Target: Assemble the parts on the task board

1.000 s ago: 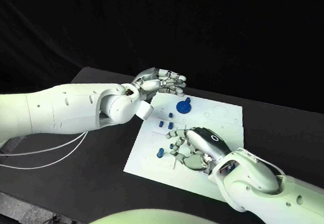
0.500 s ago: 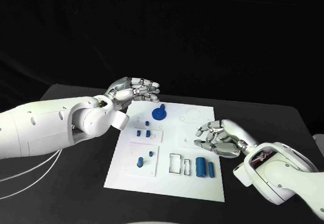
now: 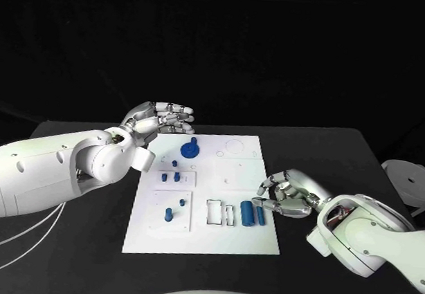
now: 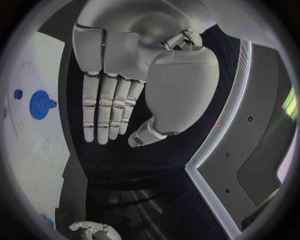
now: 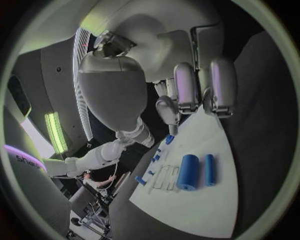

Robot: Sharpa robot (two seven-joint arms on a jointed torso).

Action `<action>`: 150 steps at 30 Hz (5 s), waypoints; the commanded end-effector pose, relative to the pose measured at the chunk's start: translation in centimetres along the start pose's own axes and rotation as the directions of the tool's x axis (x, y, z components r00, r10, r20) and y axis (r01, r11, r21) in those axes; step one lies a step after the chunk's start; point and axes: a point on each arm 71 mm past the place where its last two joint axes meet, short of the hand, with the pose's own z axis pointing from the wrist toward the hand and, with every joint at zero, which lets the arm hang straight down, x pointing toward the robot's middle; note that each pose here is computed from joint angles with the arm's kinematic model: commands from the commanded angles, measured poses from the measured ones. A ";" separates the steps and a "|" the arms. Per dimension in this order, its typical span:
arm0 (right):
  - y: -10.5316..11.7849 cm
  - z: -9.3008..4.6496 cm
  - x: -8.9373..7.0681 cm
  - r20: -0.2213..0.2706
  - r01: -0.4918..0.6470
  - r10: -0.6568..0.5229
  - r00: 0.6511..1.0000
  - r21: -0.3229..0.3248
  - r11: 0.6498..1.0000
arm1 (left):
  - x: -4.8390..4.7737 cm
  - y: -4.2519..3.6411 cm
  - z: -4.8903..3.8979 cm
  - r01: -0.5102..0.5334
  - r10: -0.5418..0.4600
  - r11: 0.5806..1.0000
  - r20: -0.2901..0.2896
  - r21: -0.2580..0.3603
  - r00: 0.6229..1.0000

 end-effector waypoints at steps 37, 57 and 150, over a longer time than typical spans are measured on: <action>-0.1 2.3 4.9 -0.084 0.331 -0.324 0.942 0.103 0.938 | 0.25 -0.05 -0.29 0.012 -0.012 1.000 -0.039 -0.011 0.999; 0.4 2.3 5.2 -0.016 0.280 -0.280 0.960 0.085 0.956 | 0.10 -0.07 -0.41 0.012 -0.012 1.000 -0.040 -0.015 0.999; 4.1 3.8 8.3 -0.183 0.244 -0.247 0.952 -0.042 0.969 | 0.28 -0.04 -0.44 0.014 -0.015 1.000 -0.048 -0.022 0.999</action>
